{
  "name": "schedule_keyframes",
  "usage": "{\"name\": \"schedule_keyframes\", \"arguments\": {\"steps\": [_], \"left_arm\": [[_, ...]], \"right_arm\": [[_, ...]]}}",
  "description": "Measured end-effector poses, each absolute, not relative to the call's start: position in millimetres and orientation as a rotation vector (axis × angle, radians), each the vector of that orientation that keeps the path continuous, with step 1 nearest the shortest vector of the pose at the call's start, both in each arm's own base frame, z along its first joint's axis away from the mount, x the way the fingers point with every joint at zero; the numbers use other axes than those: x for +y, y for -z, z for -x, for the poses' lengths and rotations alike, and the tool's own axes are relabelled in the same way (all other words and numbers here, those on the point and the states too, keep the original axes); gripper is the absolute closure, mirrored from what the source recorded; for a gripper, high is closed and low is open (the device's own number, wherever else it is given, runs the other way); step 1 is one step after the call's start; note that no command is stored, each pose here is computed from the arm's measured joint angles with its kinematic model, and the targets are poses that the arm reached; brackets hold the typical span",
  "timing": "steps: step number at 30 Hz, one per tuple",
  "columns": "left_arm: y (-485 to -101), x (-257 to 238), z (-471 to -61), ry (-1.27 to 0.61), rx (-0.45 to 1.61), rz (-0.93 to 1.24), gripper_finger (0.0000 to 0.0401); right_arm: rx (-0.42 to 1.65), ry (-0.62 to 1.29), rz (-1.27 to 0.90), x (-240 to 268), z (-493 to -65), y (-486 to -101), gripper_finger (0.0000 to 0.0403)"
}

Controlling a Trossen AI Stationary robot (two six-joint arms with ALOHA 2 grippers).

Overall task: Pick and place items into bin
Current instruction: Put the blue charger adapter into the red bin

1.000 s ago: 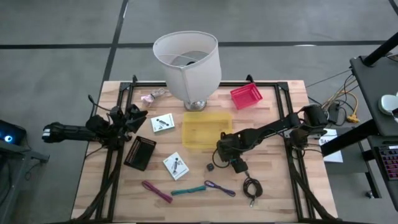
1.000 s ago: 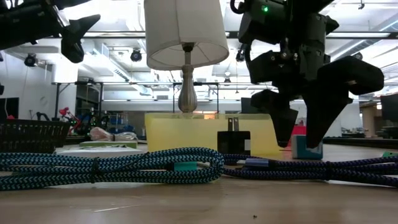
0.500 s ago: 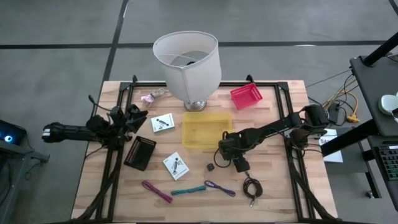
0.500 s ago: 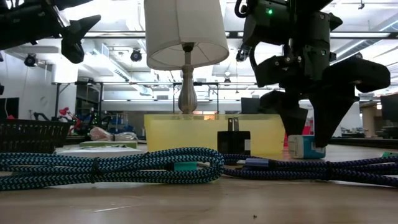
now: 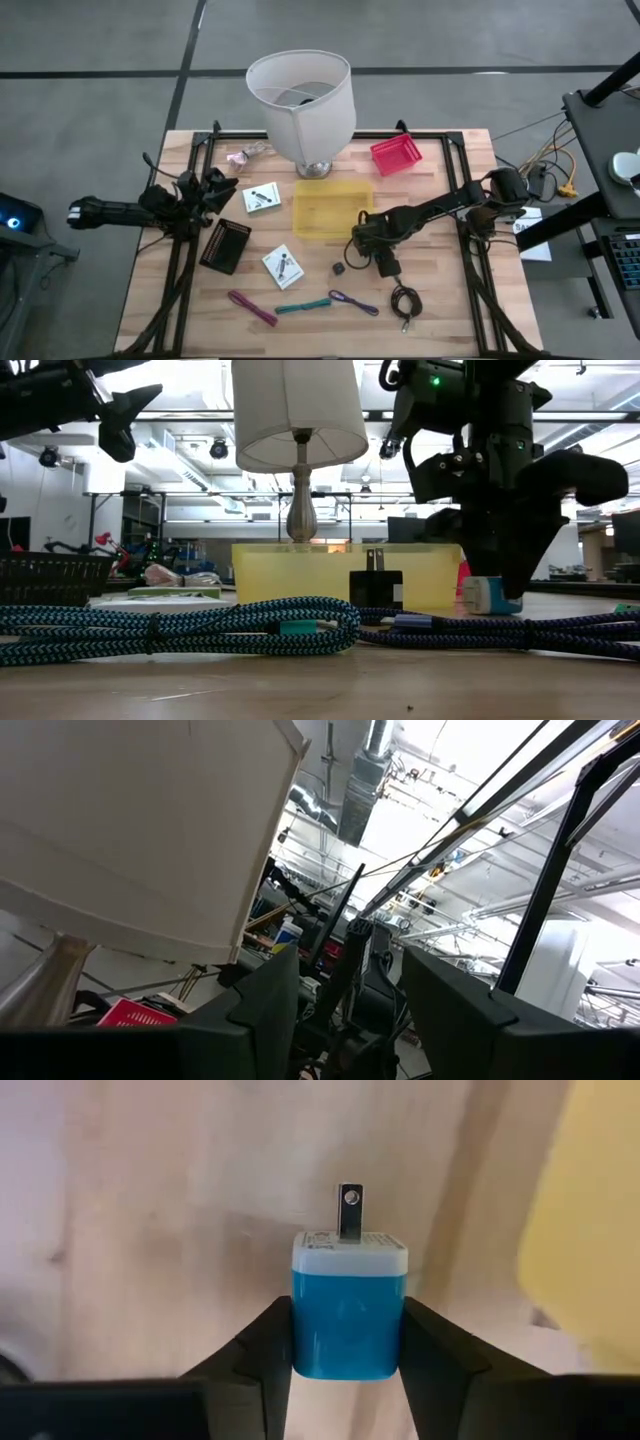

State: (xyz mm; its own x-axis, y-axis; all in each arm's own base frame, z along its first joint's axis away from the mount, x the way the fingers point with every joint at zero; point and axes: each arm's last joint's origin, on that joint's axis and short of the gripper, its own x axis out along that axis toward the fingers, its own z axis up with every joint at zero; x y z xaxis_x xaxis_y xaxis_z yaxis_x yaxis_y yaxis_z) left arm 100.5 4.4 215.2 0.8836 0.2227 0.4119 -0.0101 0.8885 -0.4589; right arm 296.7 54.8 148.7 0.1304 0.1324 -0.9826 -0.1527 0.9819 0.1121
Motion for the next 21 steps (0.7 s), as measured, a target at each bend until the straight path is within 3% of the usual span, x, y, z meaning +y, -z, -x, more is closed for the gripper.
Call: {"name": "schedule_keyframes", "arguments": {"steps": [7, 11, 16, 21], "left_arm": [[-214, 4, -101, -0.128, -0.467, 0.464, 0.0237], [-214, 4, -101, -0.129, -0.462, 0.463, 0.0237], [-213, 4, -102, -0.131, -0.456, 0.462, 0.0237], [-211, 4, -103, -0.136, -0.436, 0.460, 0.0237]], "right_arm": [[1.380, -0.265, -0.080, 57, -293, -164, 0.0274], [1.190, -0.285, -0.064, 55, -296, -192, 0.0274], [0.945, -0.094, -0.028, 34, -293, -232, 0.0274], [0.838, 0.111, -0.061, -8, -274, -258, 0.0274]]}}
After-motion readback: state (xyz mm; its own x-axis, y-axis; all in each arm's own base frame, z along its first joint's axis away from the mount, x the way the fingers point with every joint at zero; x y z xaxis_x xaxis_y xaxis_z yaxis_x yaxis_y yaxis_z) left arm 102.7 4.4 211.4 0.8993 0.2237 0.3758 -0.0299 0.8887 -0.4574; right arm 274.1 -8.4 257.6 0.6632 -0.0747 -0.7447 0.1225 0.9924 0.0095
